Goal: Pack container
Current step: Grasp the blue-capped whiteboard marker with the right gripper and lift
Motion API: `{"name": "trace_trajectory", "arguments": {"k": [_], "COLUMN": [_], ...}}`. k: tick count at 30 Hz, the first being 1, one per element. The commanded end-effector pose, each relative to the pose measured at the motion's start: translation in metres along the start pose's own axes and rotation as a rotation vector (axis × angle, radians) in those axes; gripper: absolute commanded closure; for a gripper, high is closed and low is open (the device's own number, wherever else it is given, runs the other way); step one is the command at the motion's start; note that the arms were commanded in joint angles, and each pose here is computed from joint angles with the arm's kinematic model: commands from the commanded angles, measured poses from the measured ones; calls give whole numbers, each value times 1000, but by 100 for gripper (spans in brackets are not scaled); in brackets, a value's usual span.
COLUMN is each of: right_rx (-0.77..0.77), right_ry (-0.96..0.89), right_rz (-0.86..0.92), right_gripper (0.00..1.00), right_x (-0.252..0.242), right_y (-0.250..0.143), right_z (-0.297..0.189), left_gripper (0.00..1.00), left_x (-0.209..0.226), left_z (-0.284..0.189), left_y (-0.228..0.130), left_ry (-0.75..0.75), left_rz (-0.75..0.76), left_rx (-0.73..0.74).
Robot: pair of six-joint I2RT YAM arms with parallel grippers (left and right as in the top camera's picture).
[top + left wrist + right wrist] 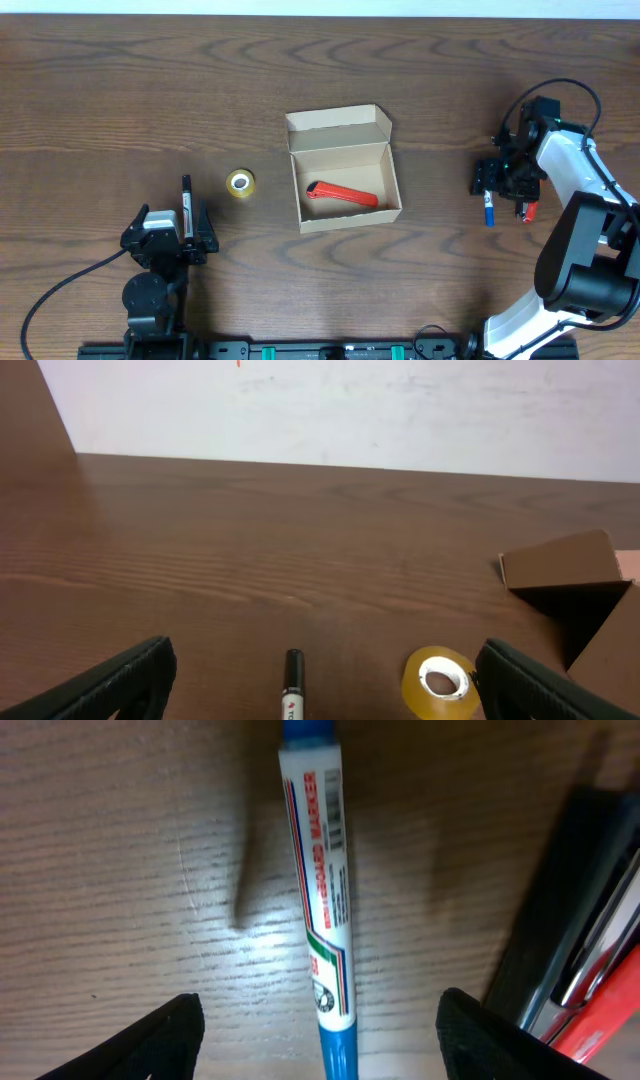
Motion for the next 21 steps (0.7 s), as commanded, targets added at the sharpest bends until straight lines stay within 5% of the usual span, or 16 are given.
{"name": "trace_trajectory", "arguments": {"k": [1,21], "right_rx": [-9,84], "right_ry": [-34,-19], "right_rz": [-53,-53], "right_gripper": [26,27], "right_x": [-4,-6], "right_y": [6,3], "right_z": [-3,33], "left_gripper": [5,5], "left_x": [3,3], "left_z": [1,1], "left_y": [-15,-15], "left_ry": [10,10], "left_rz": [-9,-9], "left_rx": [63,63]}}
Point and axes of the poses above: each gripper's point midway between its finger pads, its own z axis out along the fingers, its own x axis along the line the jaws close on, y = z × x, the point moved 6 cm from there along -z, back along the fingers, and after that the axes turned 13 degrees about -z, right-handed, at the moved point
